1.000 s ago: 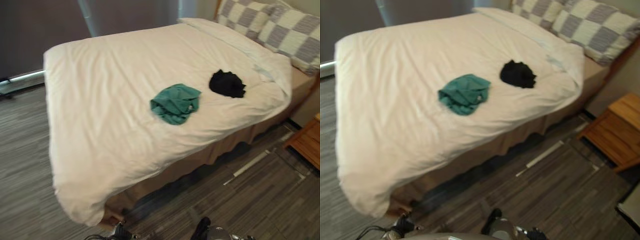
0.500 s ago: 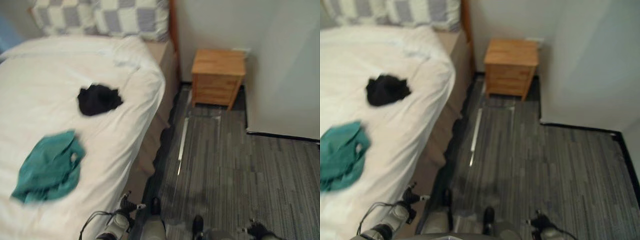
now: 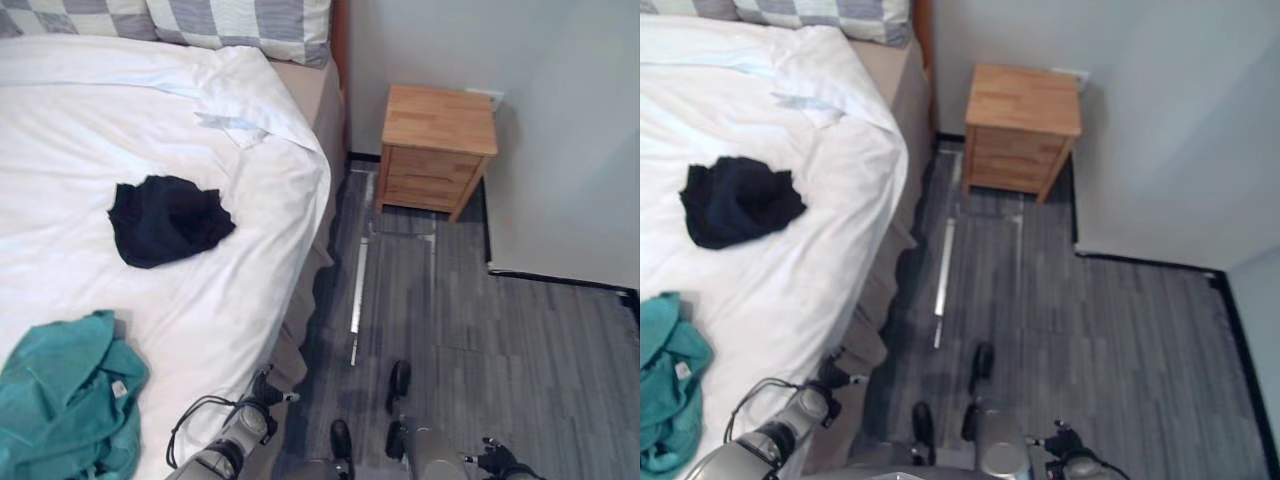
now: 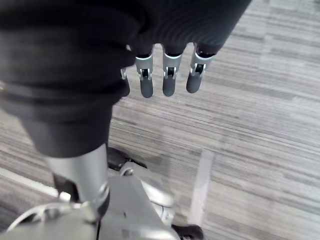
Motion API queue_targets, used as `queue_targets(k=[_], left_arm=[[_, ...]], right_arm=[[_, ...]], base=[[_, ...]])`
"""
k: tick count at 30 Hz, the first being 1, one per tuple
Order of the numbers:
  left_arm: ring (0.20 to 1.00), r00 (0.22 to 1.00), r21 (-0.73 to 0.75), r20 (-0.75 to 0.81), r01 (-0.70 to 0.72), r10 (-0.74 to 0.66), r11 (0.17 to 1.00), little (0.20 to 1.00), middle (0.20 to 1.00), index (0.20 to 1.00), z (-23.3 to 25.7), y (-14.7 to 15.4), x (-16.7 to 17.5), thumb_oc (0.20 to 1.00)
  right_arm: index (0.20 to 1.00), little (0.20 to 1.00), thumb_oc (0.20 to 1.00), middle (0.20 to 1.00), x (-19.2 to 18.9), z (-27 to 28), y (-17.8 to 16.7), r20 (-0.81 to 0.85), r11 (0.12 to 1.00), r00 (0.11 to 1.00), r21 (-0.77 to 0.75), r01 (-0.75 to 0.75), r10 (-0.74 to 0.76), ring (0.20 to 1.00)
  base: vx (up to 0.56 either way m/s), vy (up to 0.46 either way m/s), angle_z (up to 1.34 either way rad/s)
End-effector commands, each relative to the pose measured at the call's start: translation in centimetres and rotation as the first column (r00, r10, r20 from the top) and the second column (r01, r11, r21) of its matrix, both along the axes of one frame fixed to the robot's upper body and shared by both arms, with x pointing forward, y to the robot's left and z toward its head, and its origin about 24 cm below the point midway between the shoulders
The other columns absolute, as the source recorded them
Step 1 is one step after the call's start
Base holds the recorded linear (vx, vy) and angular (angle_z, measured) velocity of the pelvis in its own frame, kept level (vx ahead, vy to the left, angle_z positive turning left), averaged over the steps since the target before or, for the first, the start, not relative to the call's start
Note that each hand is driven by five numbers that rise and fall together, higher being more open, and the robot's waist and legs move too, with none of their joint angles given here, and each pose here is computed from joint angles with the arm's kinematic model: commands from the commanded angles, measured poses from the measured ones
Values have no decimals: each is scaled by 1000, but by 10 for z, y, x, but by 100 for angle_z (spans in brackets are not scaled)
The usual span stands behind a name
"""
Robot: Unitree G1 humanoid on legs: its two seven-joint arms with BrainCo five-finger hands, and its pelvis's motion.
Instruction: Tidy up the quilt and then pick up the clothes from the bed and put them into the laundry hamper.
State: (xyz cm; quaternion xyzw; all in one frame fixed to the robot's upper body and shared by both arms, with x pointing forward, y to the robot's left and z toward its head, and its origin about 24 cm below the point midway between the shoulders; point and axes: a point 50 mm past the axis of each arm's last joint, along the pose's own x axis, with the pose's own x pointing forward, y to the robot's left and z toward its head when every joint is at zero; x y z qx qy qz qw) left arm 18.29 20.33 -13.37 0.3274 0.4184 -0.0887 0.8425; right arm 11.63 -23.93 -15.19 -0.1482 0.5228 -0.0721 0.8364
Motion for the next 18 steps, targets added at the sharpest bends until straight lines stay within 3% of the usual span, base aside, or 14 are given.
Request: queue_targets(k=[1,6,11,18], left_arm=[[1000,998,81,56,-25,21,996,1000,1000,1000,12,30,8,1000],[1000,993,22,103,-54,51,998,1000,1000,1000,13,20,10,1000],[1000,998,28,5,-58,58,998,1000,1000,1000,0,23,-16,1000],[1000,994,17,54,-93,92,996,1000,1000,1000,7,27,-3,1000]], right_arm=[[1000,1000,1000,1000,10,2,8,30,998,998,7,-55,55,1000],[1000,1000,1000,1000,39,14,7,113,991,985,-34,-131,134,1000],[1000,1000,1000,1000,31,11,4,86,987,984,-48,-152,156,1000],[1000,1000,1000,1000,40,10,27,107,976,971,-4,-217,216,1000]], base=[[446,-271,11],[505,-94,-32],[525,133,-40],[488,124,-9]])
